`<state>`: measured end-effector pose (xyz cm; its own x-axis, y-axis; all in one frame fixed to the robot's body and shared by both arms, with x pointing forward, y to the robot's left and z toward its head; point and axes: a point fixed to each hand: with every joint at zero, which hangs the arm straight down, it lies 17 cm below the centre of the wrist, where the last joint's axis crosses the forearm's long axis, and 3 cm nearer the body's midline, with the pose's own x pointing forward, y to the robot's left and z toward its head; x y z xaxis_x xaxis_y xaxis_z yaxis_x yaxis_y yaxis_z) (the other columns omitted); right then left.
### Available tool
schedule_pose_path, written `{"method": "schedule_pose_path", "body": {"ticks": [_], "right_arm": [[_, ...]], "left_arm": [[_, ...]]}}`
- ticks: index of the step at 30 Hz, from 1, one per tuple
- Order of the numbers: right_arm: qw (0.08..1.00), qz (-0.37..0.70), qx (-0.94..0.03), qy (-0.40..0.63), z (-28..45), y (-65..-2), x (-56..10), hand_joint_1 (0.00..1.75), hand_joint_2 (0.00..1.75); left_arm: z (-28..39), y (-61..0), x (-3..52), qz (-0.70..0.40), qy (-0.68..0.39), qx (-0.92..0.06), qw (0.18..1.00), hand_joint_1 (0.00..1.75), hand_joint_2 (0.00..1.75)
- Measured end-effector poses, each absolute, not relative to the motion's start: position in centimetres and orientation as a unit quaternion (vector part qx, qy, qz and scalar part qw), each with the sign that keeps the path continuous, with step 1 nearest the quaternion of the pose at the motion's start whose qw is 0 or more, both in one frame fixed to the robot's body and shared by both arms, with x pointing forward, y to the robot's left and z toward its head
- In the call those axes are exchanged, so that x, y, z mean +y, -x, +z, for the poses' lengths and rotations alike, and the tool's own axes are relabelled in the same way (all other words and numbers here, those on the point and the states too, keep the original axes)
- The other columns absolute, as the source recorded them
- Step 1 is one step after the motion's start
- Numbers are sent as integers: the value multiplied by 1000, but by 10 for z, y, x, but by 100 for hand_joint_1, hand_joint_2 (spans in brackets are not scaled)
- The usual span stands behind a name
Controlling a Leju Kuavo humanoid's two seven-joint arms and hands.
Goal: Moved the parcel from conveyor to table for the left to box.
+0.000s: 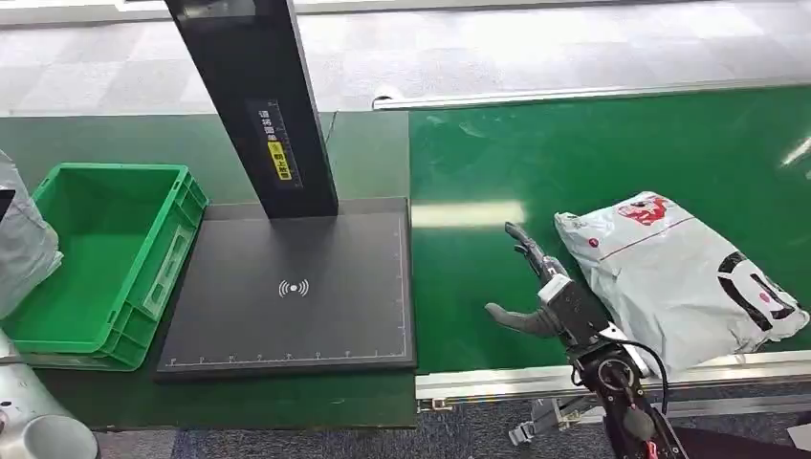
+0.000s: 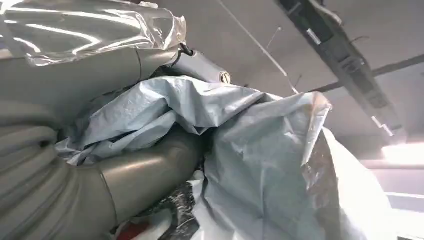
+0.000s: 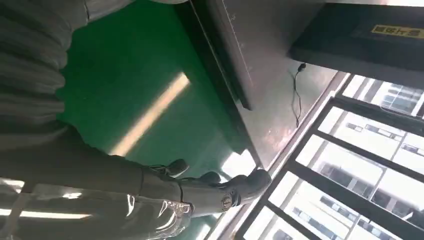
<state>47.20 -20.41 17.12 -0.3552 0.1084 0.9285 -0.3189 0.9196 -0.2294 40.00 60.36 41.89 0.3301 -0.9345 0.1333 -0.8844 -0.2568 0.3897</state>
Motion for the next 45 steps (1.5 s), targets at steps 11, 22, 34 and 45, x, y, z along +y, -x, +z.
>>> {"method": "schedule_pose_path", "body": {"ticks": [11, 22, 34, 45], "right_arm": [[562, 191, -802, -66, 172, -471, -203, 0, 175], [567, 210, -794, -65, 167, -470, -199, 0, 175], [560, 233, -792, -65, 168, -469, -193, 0, 175], [556, 244, -793, -60, 167, -471, -201, 0, 175]], "left_arm": [[411, -402, 610, -55, -787, -575, 215, 175, 175], [386, -362, 687, 9, -808, -525, 269, 175, 175], [341, -476, 642, -74, -745, -545, 379, 0, 175], [348, -538, 464, -197, -627, -695, 291, 0, 175]]}}
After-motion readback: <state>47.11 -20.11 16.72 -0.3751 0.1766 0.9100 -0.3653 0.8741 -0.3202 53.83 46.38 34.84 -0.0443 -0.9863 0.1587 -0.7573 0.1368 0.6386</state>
